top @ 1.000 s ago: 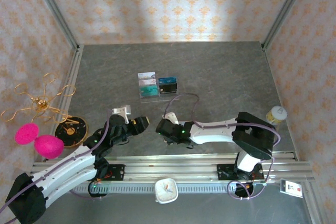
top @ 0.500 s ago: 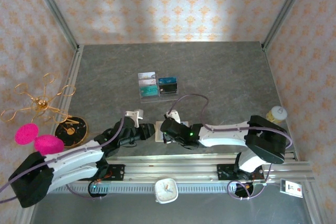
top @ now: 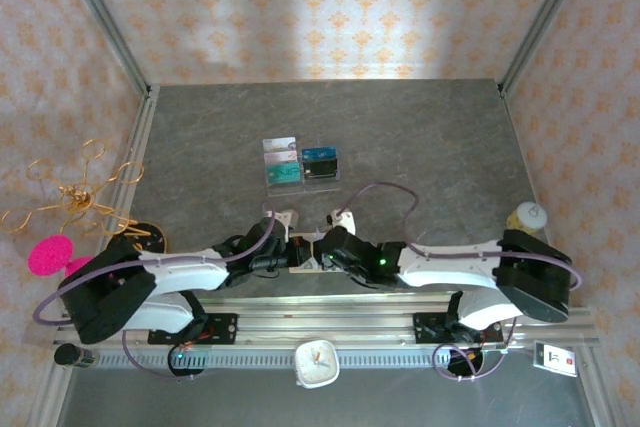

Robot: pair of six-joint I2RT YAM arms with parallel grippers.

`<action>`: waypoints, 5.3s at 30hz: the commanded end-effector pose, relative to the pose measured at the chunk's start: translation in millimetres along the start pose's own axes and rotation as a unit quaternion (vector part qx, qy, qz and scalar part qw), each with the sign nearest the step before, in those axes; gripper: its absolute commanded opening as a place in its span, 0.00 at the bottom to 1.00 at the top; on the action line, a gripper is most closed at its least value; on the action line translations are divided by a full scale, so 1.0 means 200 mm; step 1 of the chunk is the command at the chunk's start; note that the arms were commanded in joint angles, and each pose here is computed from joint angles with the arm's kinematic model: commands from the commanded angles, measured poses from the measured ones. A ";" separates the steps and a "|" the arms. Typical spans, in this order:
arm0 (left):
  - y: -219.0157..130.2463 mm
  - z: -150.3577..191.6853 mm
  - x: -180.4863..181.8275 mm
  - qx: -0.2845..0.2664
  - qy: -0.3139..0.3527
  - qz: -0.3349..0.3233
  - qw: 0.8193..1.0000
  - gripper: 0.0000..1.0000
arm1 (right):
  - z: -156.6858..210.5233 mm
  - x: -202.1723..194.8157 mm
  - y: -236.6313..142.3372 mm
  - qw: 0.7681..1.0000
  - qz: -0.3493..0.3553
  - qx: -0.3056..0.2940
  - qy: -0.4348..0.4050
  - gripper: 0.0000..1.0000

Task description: Take the credit cards out of the card holder

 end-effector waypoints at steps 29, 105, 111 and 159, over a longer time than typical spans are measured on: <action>-0.15 -0.13 0.05 -0.084 0.021 0.000 0.996 0.01 | -0.12 0.05 0.08 0.985 -0.131 0.068 0.088 0.26; 0.04 0.01 0.06 0.007 0.041 -0.021 0.999 0.00 | 0.16 -0.26 0.20 0.979 -0.027 0.137 0.152 0.13; 0.05 0.02 0.10 0.017 0.045 -0.049 0.998 0.00 | 0.16 -0.24 0.22 0.977 -0.048 0.137 0.153 0.18; -0.64 -0.17 -0.02 -0.233 0.009 -0.025 0.972 0.99 | -1.12 -0.04 0.13 0.891 -0.105 -0.025 -0.441 0.00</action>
Point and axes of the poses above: each hand's point on the last joint's axis, 136 mm out from that joint toward the fingers, its own y axis out along the fingers, its own x axis along the line the jaws close on, z = x × y, the point moved 9 cm from there along -y, back along the fingers, and after that the axes turned 13 degrees about -y, right-handed, at the moved point
